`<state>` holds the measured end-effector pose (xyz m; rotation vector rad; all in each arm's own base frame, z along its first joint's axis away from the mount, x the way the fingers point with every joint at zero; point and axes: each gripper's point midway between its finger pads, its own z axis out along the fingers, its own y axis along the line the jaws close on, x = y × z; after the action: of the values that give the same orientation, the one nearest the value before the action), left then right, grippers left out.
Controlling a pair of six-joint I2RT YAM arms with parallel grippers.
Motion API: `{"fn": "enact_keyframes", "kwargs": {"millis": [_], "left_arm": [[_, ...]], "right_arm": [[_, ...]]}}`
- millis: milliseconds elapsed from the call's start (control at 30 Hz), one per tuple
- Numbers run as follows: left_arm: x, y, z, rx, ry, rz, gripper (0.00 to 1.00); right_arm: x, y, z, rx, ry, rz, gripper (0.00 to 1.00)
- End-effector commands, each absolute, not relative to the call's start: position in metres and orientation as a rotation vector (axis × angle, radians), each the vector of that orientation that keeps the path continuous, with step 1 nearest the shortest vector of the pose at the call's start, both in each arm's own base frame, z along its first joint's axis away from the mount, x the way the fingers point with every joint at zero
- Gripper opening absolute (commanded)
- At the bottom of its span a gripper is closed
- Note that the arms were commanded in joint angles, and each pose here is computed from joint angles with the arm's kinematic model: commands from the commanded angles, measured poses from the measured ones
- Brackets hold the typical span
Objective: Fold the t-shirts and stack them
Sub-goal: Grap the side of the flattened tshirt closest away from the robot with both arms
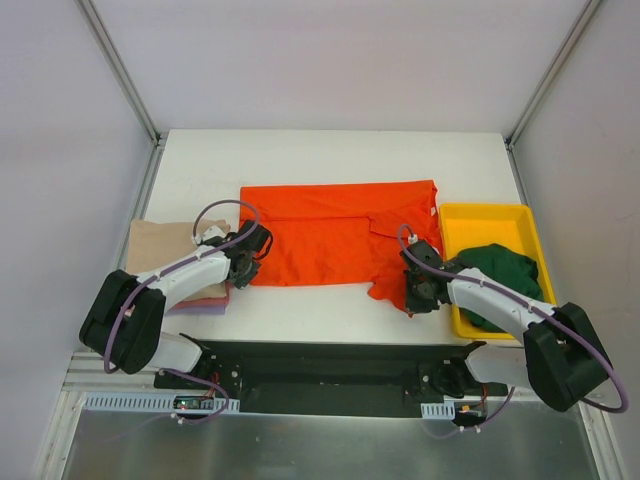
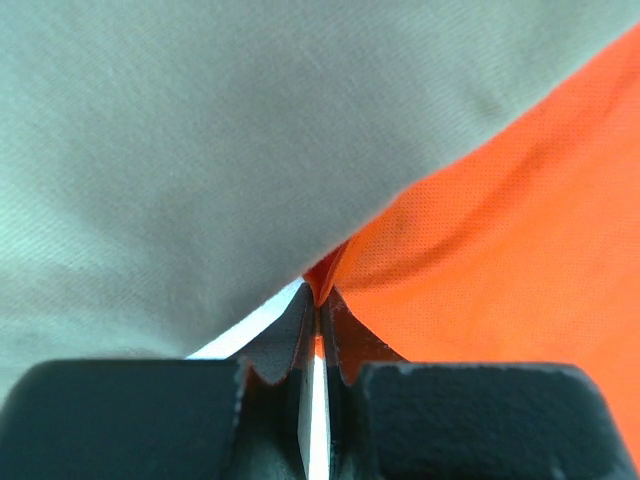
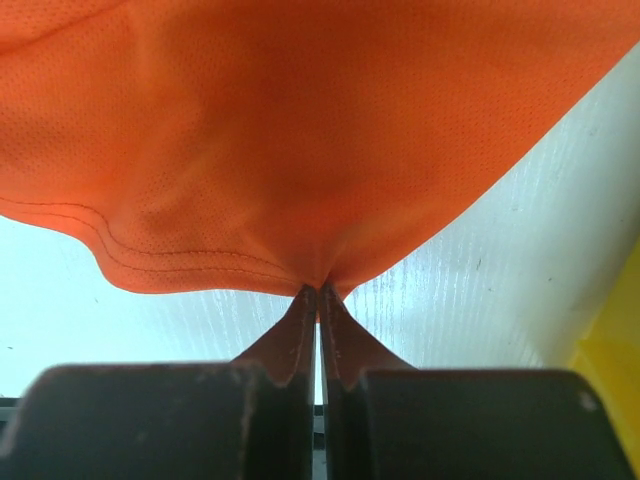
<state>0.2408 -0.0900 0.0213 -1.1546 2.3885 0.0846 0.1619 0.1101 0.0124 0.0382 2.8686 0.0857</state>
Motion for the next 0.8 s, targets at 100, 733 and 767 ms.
{"fn": "enact_keyframes", "kwargs": {"millis": [100,733,767], "left_arm": [[0.242,-0.089,0.039,-1.098,2.368,0.034,0.00],[0.273,-0.105,0.065,-0.995,2.409,-0.124,0.00],[0.276,-0.106,0.066,-0.997,2.411,-0.134,0.00]], "right_arm": [[0.161,0.104,0.016,0.024,2.768,0.126,0.01],[0.235,0.109,0.116,0.054,2.453,0.240,0.00],[0.240,0.109,0.121,0.059,2.443,0.246,0.00]]}}
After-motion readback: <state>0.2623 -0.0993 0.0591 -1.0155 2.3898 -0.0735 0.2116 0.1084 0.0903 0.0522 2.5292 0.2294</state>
